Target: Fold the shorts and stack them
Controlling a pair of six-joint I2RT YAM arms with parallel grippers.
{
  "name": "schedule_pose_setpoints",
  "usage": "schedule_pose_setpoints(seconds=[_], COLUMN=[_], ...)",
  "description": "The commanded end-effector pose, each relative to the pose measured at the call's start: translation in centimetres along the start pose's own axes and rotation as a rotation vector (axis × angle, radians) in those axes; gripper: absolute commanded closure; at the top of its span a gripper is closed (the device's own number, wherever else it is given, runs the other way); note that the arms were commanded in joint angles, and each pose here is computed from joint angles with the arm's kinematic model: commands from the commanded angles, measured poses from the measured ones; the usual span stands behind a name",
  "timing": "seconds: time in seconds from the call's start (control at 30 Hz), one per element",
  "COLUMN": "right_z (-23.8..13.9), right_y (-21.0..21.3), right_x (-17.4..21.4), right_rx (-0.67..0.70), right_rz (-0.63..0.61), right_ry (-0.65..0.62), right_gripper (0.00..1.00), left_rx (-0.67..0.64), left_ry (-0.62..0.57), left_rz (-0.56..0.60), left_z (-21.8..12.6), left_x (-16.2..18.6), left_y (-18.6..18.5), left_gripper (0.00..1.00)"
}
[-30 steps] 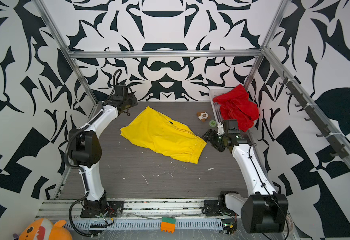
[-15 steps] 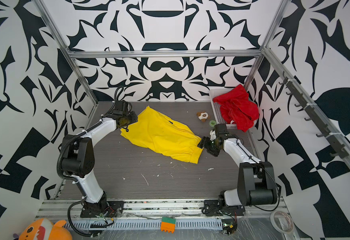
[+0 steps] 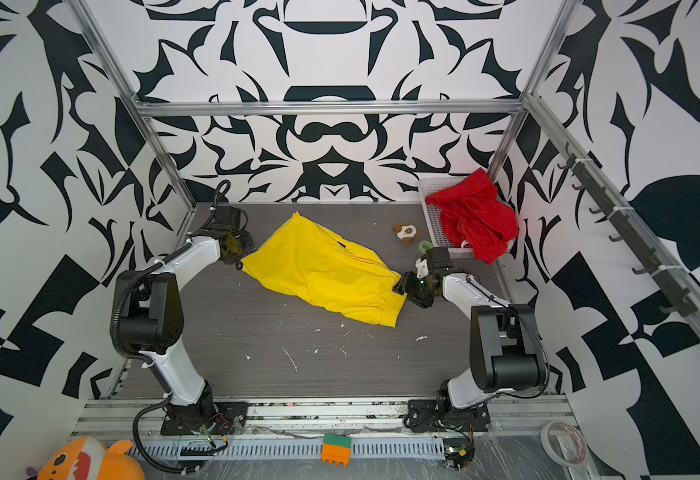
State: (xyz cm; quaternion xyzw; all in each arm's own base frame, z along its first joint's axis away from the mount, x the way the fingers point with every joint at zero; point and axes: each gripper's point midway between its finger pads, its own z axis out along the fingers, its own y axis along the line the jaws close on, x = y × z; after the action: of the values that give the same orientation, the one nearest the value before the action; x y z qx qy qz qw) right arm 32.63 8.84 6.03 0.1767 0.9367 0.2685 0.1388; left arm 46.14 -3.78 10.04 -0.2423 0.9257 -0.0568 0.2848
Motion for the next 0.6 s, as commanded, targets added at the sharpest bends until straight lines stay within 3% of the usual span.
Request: schedule_pose_setpoints(seconds=[0.0, 0.23, 0.4, 0.57], right_z=[0.0, 0.3, 0.4, 0.8], right_y=[0.8, 0.6, 0.7, 0.7], right_x=[-0.7, -1.2, -1.9, -2.2], right_rx=[-0.031, -0.027, -0.034, -0.038], right_rz=[-0.009, -0.004, 0.003, 0.013], right_ry=[-0.021, -0.032, -0.045, -0.044], right_gripper=[0.42, 0.41, 0.41, 0.48], left_rx=[-0.031, -0.079, -0.084, -0.111], left_ry=[0.052, 0.092, 0.134, 0.147], left_rz=[-0.036, -0.075, -0.092, -0.093], left_z=[0.1, 2.0, 3.1, 3.6], left_x=[1.3, 2.2, 3.0, 3.5], left_y=[1.0, 2.5, 2.8, 3.3], left_gripper=[0.44, 0.42, 0.45, 0.50])
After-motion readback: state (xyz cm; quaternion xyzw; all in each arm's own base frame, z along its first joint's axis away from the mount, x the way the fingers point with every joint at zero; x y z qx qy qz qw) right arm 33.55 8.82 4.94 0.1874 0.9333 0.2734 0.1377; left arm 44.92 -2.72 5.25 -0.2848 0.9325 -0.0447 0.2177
